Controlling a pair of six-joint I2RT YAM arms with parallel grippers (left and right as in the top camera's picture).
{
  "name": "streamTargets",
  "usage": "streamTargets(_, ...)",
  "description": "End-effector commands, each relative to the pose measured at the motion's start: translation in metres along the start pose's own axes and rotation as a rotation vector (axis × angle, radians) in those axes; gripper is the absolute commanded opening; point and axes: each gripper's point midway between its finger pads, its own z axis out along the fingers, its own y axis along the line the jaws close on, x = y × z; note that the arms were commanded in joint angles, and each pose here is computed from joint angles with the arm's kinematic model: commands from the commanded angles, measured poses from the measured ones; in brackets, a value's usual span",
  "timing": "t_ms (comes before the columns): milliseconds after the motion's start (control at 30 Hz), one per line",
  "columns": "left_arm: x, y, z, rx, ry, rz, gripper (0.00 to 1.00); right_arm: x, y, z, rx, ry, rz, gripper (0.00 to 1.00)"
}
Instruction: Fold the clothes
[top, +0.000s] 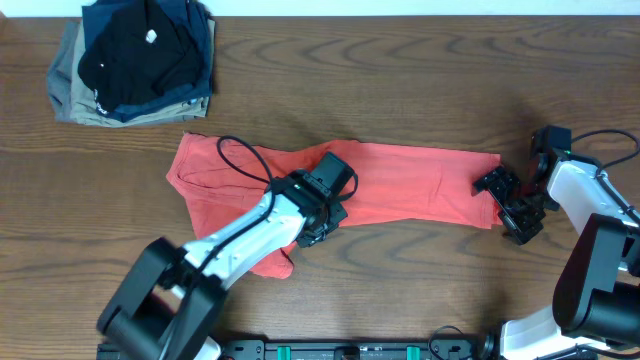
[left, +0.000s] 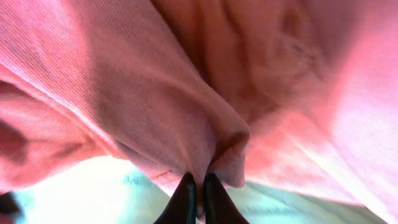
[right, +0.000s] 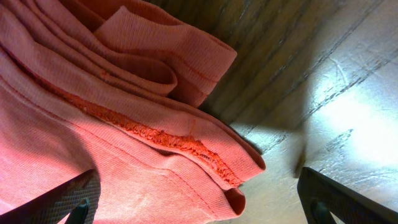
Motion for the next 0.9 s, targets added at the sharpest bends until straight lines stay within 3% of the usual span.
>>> streamTargets(0, -0.005, -0.014, -0.028, 0.074, -0.045, 0.050, 0.06, 0.002, 0.000, 0.002, 0.009, 0.005, -0.001, 0.99)
streamTargets(633, -0.001, -0.010, -0.079, 0.147, -0.077, 0.096, 0.06, 0.002, 0.000, 0.002, 0.009, 0.004, -0.001, 0.99)
streamTargets(867, -0.004, -0.012, -0.127, 0.255, -0.155, 0.145, 0.06, 0.002, 0.000, 0.002, 0.009, 0.004, -0.001, 0.99)
